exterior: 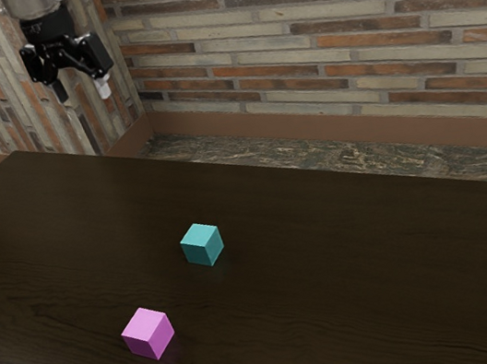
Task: Pick up the blue block with one arm, and put the blue block on the pink block with one arm
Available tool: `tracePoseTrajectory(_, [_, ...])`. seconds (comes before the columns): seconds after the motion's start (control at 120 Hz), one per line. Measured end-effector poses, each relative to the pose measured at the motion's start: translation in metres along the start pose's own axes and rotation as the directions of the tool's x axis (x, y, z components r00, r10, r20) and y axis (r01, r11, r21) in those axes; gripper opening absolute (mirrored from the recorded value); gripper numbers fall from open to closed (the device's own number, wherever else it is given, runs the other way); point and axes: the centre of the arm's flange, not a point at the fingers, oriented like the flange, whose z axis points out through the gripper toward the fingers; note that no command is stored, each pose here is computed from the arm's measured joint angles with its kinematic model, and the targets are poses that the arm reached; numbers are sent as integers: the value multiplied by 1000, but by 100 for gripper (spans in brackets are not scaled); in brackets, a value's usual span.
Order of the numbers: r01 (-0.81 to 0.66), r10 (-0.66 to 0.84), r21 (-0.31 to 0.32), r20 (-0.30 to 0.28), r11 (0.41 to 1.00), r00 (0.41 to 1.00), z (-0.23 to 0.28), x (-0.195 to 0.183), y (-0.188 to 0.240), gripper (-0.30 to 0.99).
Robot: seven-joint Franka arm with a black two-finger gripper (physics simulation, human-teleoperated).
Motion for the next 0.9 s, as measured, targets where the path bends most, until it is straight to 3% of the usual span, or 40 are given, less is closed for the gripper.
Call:
tracePoseTrajectory(0.208, [-15,15,-3,13,1000,1000,-3,-4,1,69])
tracePoseTrajectory(0.283, [-67,69,14,-201,998,977,-113,-67,21,69])
tracePoseTrajectory(0.317, [-102,105,24,-240,995,965,-134,-85,37,69])
tracePoseTrajectory(0.358, [-152,152,18,-249,988,957,-143,-97,57,69])
tracePoseTrajectory(0.442, [-233,227,3,-227,973,947,-141,-106,94,69])
tracePoseTrajectory(0.542, [-264,260,-18,-121,964,958,-105,-90,121,69])
tracePoseTrajectory(0.725, [-175,172,63,46,983,984,3,-36,82,69])
tracePoseTrajectory(0.8, [-171,164,82,78,982,983,56,-9,77,69])
tracePoseTrajectory(0.9, [-163,156,92,74,982,985,102,24,69,69])
